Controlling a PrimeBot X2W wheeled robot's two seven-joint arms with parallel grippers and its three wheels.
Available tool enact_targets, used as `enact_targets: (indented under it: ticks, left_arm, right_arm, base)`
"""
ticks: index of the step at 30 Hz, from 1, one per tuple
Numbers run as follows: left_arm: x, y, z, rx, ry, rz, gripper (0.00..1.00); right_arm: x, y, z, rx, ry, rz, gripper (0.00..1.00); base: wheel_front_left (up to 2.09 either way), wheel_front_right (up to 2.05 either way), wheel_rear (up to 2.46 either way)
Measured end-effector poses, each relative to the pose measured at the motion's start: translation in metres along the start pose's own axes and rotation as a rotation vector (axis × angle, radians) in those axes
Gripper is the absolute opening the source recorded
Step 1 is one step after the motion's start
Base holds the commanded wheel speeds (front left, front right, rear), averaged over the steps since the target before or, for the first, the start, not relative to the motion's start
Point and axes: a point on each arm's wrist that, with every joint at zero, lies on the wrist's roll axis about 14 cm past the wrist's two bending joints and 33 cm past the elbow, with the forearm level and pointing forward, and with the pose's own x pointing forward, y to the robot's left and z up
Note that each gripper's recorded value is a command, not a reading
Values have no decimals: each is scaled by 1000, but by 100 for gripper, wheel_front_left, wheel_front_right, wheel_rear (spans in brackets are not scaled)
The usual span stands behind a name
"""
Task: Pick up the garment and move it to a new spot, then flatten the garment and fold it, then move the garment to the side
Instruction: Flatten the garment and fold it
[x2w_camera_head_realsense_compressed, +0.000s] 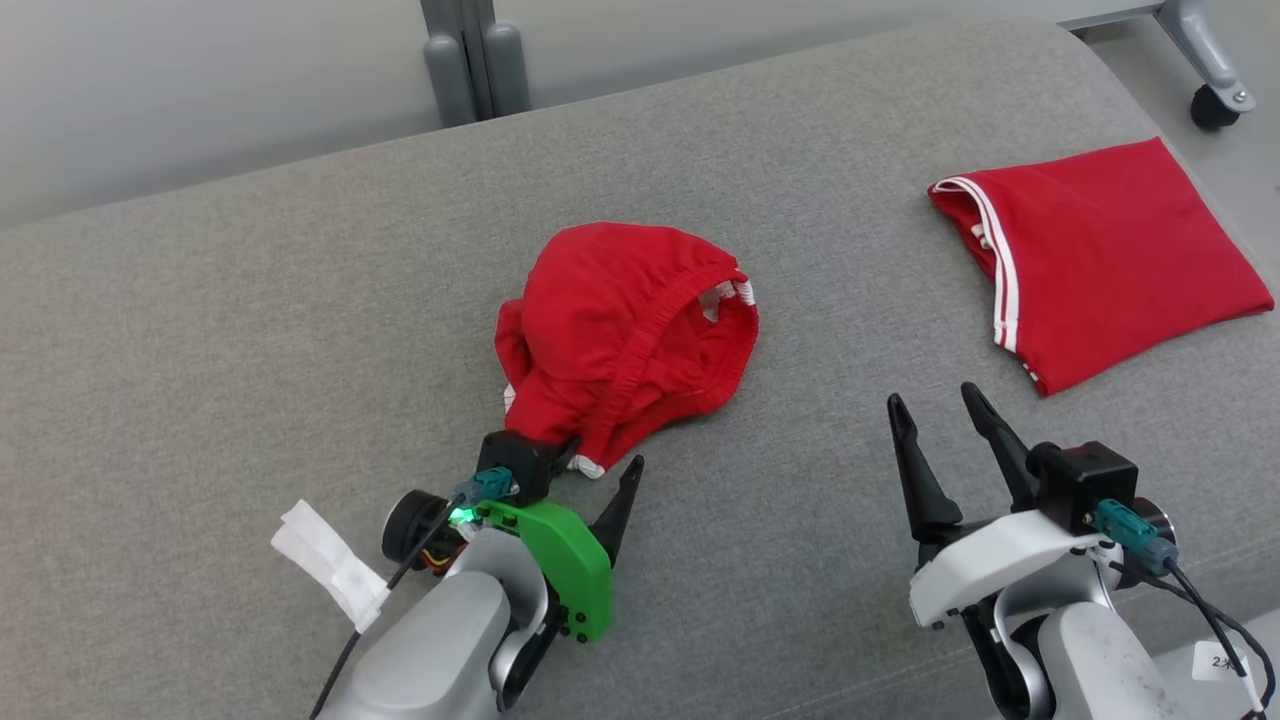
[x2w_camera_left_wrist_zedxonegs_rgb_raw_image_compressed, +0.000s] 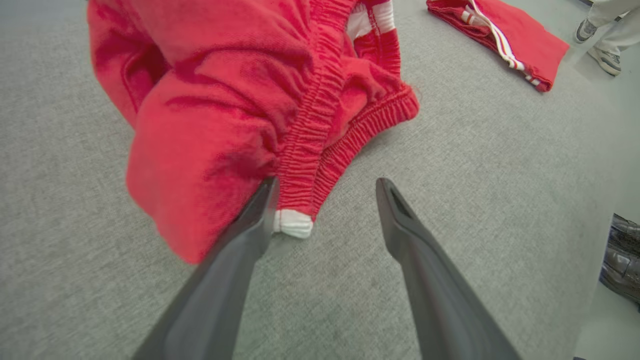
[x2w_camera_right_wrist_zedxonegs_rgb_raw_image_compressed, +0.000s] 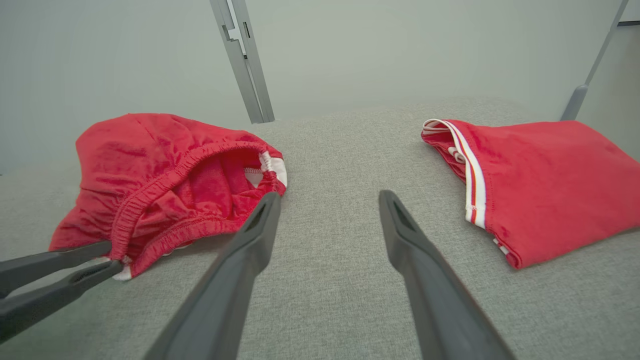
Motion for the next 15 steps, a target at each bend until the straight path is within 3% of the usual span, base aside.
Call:
enact_targets:
  ticks: [5, 8, 10, 15]
  left_arm:
    - [3, 34, -10, 0, 48, 161, 100]
    - [2, 44, -19, -6, 86, 200, 100]
    - [3, 46, -20, -11, 93, 206, 0]
    - [10, 52, 17, 23, -41, 202, 0]
  right_arm:
    - [0, -2, -2, -2, 7, -7, 100]
    - [1, -4, -2, -3, 7, -11, 100]
    - [1, -4, -3, -3, 7, -12, 100]
    - [3, -4, -3, -1, 9, -13, 100]
  base:
    - [0, 0, 0]
    - [0, 0, 0]
    - [0, 0, 0]
    - [0, 0, 0]
